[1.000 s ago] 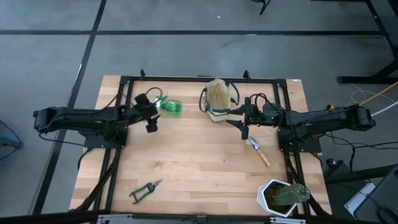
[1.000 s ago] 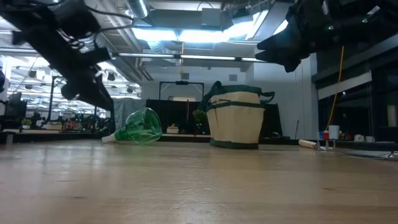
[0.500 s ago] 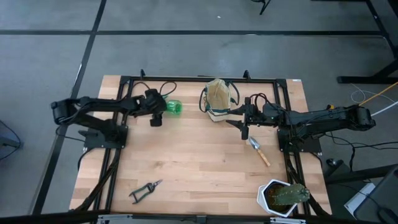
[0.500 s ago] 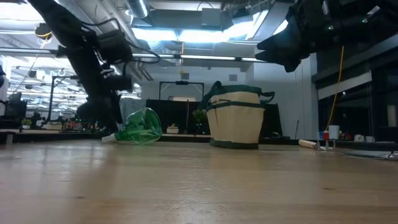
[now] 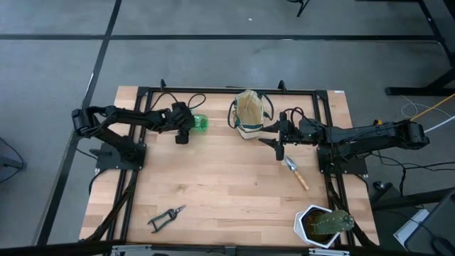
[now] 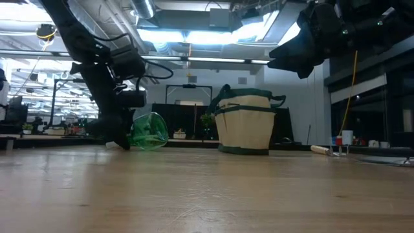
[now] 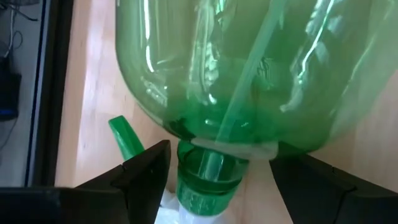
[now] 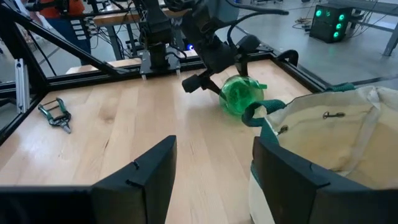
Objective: Pick & Place Garden tools in Gardening bag
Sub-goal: Put the spray bottle into the gardening bag
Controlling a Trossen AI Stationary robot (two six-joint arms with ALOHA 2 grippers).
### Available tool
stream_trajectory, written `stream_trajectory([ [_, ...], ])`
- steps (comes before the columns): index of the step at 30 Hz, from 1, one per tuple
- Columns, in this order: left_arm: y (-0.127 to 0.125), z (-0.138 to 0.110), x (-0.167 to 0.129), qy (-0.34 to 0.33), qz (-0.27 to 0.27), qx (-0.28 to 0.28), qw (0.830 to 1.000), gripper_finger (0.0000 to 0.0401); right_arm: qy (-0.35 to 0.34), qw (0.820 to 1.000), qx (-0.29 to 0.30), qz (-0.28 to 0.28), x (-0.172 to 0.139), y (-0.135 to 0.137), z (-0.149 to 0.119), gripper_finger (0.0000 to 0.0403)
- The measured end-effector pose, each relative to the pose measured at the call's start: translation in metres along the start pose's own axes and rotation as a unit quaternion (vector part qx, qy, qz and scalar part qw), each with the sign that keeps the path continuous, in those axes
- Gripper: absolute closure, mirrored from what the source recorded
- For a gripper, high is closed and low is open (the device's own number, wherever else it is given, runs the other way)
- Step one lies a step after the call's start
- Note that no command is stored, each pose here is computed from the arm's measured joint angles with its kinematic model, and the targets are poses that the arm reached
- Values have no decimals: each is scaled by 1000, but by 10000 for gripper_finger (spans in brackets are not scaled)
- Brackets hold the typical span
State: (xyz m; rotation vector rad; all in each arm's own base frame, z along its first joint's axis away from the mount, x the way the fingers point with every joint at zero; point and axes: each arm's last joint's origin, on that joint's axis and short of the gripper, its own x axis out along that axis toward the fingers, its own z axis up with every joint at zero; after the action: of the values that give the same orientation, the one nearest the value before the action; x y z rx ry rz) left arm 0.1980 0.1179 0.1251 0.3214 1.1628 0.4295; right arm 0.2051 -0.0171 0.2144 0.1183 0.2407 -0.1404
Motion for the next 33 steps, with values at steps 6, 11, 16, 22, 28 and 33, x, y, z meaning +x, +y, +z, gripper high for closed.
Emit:
stream_trajectory([
  [6,-1,0,2,2,-1,-8,1000,181,0,1000,0,0,0,0,0,188],
  [11,-1,-1,2,7,1,-25,1000,254,2,1000,0,0,0,0,0,188],
  [16,-1,-1,2,7,5,-53,999,254,4,1000,0,0,0,0,-1,188],
  [22,-6,10,-1,-37,20,-53,998,254,7,1000,0,0,1,0,-2,188],
  [28,-11,28,-9,-107,44,-58,992,254,17,1000,-1,-1,4,0,-5,188],
  [33,-11,45,-21,-191,62,-81,976,254,27,1000,-1,-2,7,-1,-8,188],
])
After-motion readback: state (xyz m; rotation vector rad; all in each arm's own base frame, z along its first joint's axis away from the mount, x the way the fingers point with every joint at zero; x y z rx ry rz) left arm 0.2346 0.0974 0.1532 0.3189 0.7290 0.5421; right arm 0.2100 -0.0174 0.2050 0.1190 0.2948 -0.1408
